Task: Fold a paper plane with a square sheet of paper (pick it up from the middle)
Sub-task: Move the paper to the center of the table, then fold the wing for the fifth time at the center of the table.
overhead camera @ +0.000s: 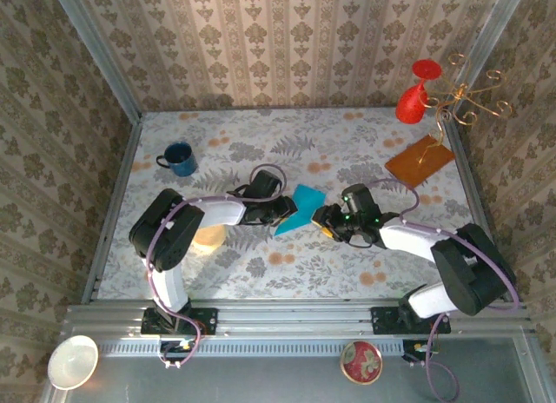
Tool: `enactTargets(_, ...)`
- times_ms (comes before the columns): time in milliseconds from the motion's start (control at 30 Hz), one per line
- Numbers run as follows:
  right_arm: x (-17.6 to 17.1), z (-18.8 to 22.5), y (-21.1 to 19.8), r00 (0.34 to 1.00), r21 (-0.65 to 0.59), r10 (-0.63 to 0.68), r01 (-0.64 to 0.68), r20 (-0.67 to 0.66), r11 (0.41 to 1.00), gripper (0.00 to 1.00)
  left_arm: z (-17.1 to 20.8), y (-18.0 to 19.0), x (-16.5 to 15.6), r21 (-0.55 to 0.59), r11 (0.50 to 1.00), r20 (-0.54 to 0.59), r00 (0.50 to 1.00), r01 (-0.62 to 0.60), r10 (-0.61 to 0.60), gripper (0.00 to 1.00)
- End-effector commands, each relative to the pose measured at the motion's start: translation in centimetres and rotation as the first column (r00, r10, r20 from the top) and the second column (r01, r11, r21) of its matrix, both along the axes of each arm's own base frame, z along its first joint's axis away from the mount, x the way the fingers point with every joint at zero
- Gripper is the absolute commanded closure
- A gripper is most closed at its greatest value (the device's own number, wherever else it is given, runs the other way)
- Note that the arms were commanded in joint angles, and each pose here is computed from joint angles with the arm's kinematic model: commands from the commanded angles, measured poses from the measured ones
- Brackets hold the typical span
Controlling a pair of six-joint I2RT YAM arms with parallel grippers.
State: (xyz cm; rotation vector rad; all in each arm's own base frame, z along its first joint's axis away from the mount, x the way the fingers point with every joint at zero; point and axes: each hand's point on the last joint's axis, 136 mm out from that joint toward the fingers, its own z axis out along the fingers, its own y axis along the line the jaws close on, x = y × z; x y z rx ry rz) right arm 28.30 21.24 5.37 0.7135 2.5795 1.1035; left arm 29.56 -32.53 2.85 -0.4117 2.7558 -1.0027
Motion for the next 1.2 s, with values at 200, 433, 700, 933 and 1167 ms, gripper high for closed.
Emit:
enactTargets(200,1.7,-0.9,0.6,0.999,-0.007,-0.051,0.051,-0.002,0.999,0.61,-2.7,2.4,-1.4,0.071,0.996,-0.100,0.993,-0.063,0.070,0.65)
enactTargets(433,2.8,-1.2,1.2,0.999,-0.004,-0.043,0.043,0.004,0.999,0.67,-2.8,2.5,-1.3,0.066,0.996,-0.112,0.991,-0.066,0.073,0.65)
enactTargets(700,3.2,-2.2,0.7,0.998,-0.050,-0.063,0.063,-0.007,0.997,0.69,-2.9,2.4,-1.4,0.061,0.996,-0.119,0.991,-0.059,0.066,0.65)
enactTargets(933,3.0,-2.8,0.7,0.998,-0.063,-0.060,0.059,-0.021,0.996,0.68,-3.0,2.5,-1.3,0.062,0.996,-0.123,0.990,-0.060,0.068,0.65)
enactTargets(1167,3.2,-3.2,1.5,0.999,-0.044,-0.039,0.038,-0.031,0.998,0.71,-3.1,2.4,-1.4,0.057,0.997,-0.128,0.990,-0.057,0.064,0.65)
